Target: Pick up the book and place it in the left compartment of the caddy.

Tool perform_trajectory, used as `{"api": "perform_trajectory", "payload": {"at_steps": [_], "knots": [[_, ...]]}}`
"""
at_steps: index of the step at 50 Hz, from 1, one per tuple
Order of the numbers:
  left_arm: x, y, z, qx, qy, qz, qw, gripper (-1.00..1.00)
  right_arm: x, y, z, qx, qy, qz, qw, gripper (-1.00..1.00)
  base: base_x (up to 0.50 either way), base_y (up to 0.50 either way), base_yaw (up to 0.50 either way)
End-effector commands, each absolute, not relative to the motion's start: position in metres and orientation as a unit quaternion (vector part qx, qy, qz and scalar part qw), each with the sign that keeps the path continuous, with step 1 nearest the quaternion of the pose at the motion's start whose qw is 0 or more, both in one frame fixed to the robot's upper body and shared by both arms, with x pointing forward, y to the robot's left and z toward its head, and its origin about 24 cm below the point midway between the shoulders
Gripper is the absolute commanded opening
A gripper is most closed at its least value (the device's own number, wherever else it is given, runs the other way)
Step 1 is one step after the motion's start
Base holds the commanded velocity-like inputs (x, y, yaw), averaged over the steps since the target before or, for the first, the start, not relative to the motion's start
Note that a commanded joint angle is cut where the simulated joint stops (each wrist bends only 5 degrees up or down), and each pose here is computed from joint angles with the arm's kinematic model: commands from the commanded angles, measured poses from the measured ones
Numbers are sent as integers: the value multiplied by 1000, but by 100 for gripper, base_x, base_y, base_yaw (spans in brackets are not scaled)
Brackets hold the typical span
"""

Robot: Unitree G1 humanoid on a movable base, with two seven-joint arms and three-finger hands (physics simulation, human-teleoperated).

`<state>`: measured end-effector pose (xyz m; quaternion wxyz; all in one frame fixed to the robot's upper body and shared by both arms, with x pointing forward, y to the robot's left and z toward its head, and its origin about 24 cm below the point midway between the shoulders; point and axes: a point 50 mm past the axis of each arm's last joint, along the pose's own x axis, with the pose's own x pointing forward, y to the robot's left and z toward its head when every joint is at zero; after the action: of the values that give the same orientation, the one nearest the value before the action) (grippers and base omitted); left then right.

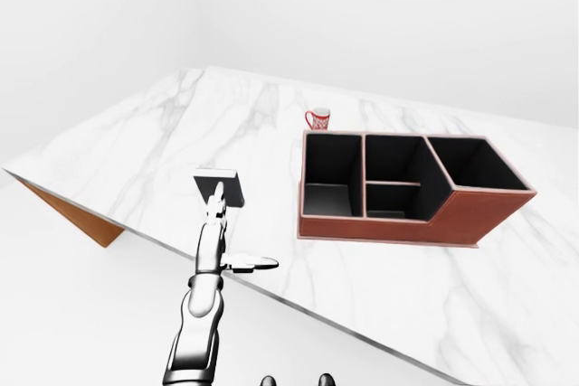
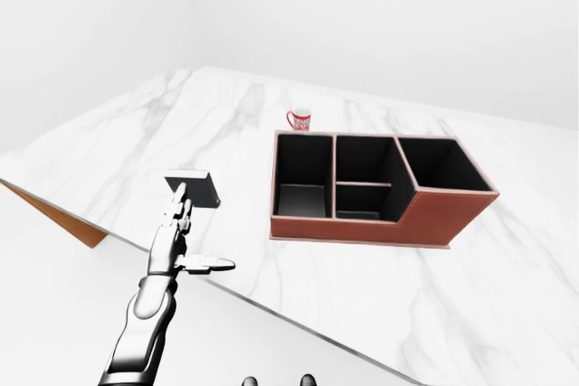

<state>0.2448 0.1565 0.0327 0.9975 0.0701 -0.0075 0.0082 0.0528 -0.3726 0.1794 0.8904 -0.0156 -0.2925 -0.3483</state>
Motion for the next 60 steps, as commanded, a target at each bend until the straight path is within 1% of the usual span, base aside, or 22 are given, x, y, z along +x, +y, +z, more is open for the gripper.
{"api": "perform_trajectory", "payload": {"at_steps": [1,28,34,44,60], "knots": [[245,157,30,70,-2,8,998,100,53,-373,179,-15,-292,-348,891,100,13,6,0],[242,155,36,64,-15,2,998,100,53,-373,178,-14,-291,-349,891,100,14,6,0],[237,153,45,61,-34,-3,998,100,53,-373,178,-14,-291,-348,891,100,14,6,0],[235,152,50,59,-45,-5,997,100,52,-373,179,-14,-293,-349,890,100,14,6,0],[234,153,50,63,-45,0,997,100,51,-372,181,-15,-296,-348,890,100,14,5,0]]}}
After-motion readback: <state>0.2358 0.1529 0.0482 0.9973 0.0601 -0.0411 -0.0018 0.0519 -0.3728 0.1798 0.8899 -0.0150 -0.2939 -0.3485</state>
